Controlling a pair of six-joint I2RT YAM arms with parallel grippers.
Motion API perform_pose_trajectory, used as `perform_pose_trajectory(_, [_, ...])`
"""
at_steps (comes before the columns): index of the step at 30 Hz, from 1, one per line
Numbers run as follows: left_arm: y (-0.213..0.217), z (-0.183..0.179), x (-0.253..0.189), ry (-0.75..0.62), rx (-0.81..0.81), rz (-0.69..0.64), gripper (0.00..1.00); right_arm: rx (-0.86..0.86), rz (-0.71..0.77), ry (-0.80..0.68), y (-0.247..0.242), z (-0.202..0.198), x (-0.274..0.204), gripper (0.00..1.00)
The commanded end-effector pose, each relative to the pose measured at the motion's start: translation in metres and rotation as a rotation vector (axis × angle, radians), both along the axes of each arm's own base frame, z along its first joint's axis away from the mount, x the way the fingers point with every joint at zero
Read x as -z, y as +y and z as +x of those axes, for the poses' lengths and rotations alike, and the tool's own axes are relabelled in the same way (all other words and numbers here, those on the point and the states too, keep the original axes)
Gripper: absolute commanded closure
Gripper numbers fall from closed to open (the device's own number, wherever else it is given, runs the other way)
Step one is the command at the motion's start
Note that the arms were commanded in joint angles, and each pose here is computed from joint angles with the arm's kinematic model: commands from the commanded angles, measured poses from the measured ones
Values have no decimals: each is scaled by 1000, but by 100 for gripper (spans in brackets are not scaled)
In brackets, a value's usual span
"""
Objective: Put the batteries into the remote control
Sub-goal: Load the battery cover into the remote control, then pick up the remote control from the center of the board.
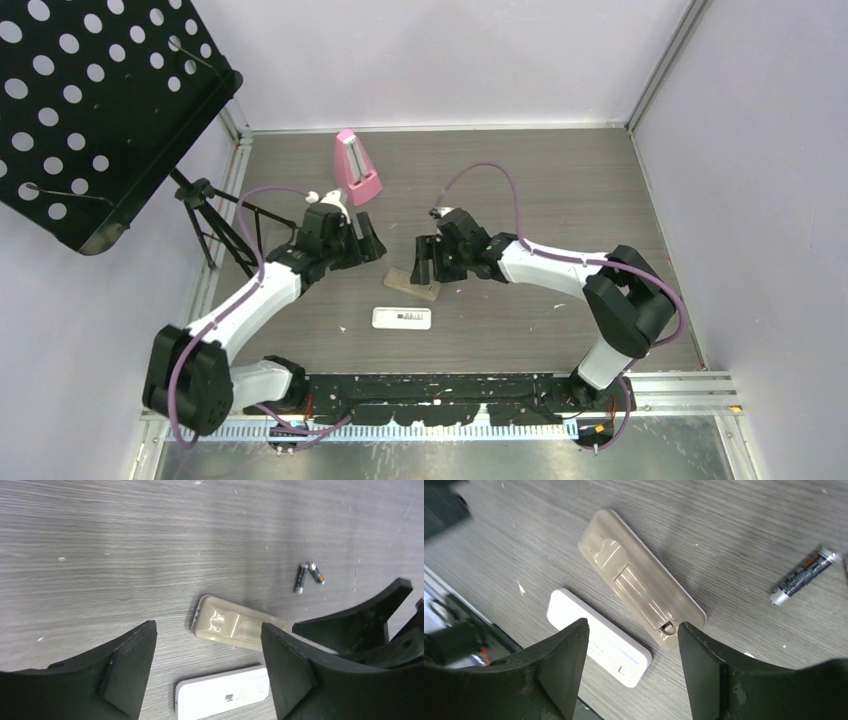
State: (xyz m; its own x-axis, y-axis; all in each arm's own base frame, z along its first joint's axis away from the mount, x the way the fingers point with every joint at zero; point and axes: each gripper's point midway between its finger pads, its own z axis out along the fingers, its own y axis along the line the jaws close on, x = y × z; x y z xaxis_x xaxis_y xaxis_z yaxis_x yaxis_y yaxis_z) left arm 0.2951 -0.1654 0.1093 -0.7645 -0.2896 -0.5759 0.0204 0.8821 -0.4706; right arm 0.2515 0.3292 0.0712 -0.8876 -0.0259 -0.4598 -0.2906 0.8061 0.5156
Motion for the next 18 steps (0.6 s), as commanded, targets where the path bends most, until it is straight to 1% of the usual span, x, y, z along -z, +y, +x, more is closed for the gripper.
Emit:
perform_pose_trajectory(1, [46,-2,-16,-71,-164,133,15,-223,-155,-210,4,-2,-9,28])
perform_pose_trajectory(3, [62,-7,-17,-87,-226,165,3,-286,-270,-275,4,0,-1,28])
perform_pose_trajectory(4, [68,-9,-17,-90,-250,176,1,-302,-331,-301,3,2,3,28])
perform_pose_trajectory(5, [74,-12,-16,-90,-268,183,0,-326,-395,-313,3,3,12,28])
perform_pose_trajectory(8, [81,-18,-16,-88,-285,184,0,-374,-496,-345,7,4,24,28])
perform_pose_trajectory(18, [79,-27,-3,-47,-232,192,0,-442,-589,-328,13,12,52,27])
